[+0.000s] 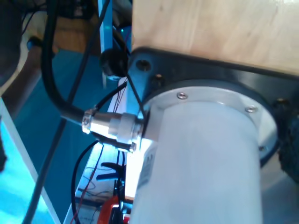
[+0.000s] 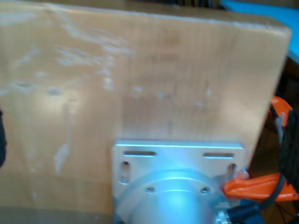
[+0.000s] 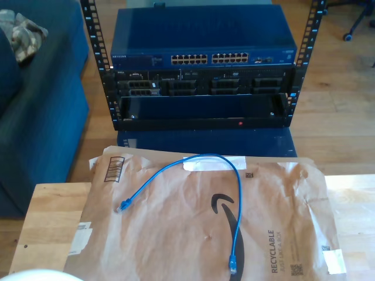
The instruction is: Grab the cable and plug it in
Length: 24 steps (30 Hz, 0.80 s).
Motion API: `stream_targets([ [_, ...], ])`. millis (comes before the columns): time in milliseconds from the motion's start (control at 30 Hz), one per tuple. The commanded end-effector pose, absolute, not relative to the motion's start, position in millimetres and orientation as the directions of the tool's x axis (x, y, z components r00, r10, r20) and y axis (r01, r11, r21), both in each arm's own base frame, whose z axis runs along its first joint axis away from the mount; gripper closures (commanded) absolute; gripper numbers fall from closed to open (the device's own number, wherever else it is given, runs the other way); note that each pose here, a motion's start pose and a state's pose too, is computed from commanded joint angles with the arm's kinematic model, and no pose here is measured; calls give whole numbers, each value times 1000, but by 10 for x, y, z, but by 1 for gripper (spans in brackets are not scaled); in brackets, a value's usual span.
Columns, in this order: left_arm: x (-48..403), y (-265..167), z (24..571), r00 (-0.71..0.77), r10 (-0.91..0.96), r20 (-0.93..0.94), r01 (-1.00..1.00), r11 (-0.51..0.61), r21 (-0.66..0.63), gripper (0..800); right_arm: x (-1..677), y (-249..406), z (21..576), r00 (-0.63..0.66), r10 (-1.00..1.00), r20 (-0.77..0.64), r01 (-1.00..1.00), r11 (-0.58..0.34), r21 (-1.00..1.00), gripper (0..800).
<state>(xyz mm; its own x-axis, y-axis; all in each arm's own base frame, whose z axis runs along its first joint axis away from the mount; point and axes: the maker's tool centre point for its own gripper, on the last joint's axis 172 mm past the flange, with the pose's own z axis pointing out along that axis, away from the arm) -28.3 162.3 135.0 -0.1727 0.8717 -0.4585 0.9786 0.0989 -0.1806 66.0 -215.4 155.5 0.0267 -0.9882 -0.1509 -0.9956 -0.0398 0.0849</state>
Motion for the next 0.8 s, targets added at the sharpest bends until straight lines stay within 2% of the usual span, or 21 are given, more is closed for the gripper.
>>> stream_targets([
  [100, 43, 1760, 1539, -176, 883, -436, 978, 106, -181, 0, 924, -2157, 1646, 40, -992, -120, -995, -51, 89, 3],
  [300, 602, 1722, 1778, -216, 905, -366, 947, 102, -306, 0, 1626, -1906, 1776, 63, -995, -72, -992, -70, 104, 3],
  [433, 1108, 1596, 1873, -217, 914, -344, 952, 119, -282, 0, 2001, -1539, 1796, 97, -994, -50, -989, -102, 111, 3],
  [667, 1687, 1137, 1996, -216, 899, -382, 957, 118, -265, 0, 2614, -575, 1875, 182, -983, -9, -976, -182, 119, 3],
  [800, 1903, 906, 2033, -237, 872, -428, 959, 141, -245, 0, 2946, 185, 1982, 279, -960, 12, -954, -276, 121, 3],
])
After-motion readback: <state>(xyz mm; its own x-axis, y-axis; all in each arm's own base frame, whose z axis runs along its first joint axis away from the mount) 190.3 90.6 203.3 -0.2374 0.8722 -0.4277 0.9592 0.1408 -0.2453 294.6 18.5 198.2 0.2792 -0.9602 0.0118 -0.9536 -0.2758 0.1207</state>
